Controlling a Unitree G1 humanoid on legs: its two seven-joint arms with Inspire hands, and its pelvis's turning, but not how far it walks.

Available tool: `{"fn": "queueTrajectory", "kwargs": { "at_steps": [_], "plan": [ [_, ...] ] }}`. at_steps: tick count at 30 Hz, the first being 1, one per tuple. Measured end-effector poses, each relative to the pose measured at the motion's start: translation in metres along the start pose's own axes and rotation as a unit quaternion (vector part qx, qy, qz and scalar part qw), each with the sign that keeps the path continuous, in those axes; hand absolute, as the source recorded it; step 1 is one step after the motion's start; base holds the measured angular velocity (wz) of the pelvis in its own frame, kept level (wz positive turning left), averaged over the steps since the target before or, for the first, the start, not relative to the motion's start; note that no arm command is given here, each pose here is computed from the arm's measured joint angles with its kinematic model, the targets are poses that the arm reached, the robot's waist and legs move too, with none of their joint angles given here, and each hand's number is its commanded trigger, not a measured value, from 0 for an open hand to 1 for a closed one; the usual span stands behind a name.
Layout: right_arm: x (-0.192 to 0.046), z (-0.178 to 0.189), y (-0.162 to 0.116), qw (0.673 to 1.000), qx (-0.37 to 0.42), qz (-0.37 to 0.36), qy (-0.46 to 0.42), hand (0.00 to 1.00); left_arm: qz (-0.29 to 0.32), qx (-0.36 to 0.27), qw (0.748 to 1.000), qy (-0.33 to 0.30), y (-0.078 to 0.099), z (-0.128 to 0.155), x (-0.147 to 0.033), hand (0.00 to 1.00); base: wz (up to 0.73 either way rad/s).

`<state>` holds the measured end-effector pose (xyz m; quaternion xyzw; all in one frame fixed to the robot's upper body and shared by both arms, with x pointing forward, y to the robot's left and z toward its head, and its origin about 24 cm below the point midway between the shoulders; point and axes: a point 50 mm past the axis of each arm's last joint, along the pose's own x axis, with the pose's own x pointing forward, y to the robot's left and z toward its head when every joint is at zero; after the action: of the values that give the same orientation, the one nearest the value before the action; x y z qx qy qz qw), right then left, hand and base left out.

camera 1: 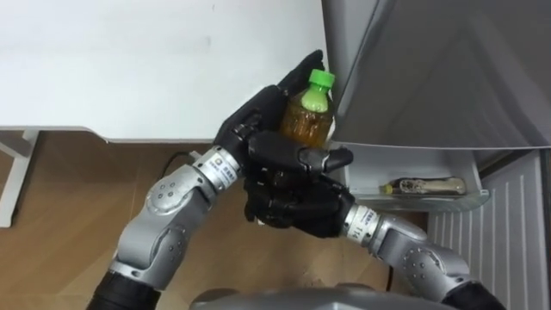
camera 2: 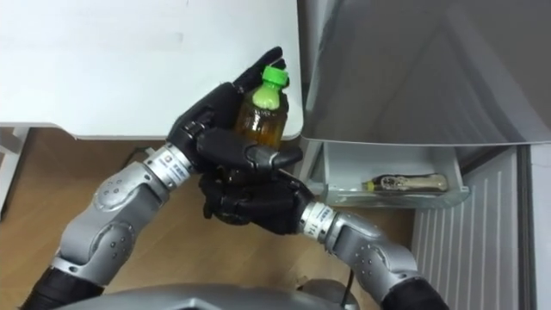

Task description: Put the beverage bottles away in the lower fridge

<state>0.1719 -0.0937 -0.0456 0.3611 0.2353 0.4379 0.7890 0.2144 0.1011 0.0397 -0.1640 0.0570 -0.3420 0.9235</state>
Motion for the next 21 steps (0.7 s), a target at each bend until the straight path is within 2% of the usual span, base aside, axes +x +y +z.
{"fn": "queueTrajectory", "kwargs": {
  "at_steps": [6, 11, 13, 21],
  "plan": [
    [0.003, 0.003, 0.003, 0.999, -0.001, 0.017, -0.029, 1.00, -0.007, 0.027, 0.999, -0.046, -0.004, 0.024, 0.000, 0.00, 0.01],
    [-0.019, -0.016, -0.001, 0.999, 0.030, -0.022, -0.021, 1.00, 0.005, 0.065, 0.986, -0.152, -0.007, 0.067, -0.007, 0.00, 0.01],
    [-0.029, -0.015, -0.006, 0.999, 0.029, -0.040, -0.023, 1.00, 0.033, 0.074, 0.981, -0.174, -0.001, 0.075, -0.012, 0.00, 0.00],
    [-0.049, -0.006, -0.016, 0.994, 0.024, -0.095, -0.054, 1.00, 0.115, 0.086, 0.971, -0.193, 0.018, 0.086, -0.024, 0.00, -0.03]
  ]
}}
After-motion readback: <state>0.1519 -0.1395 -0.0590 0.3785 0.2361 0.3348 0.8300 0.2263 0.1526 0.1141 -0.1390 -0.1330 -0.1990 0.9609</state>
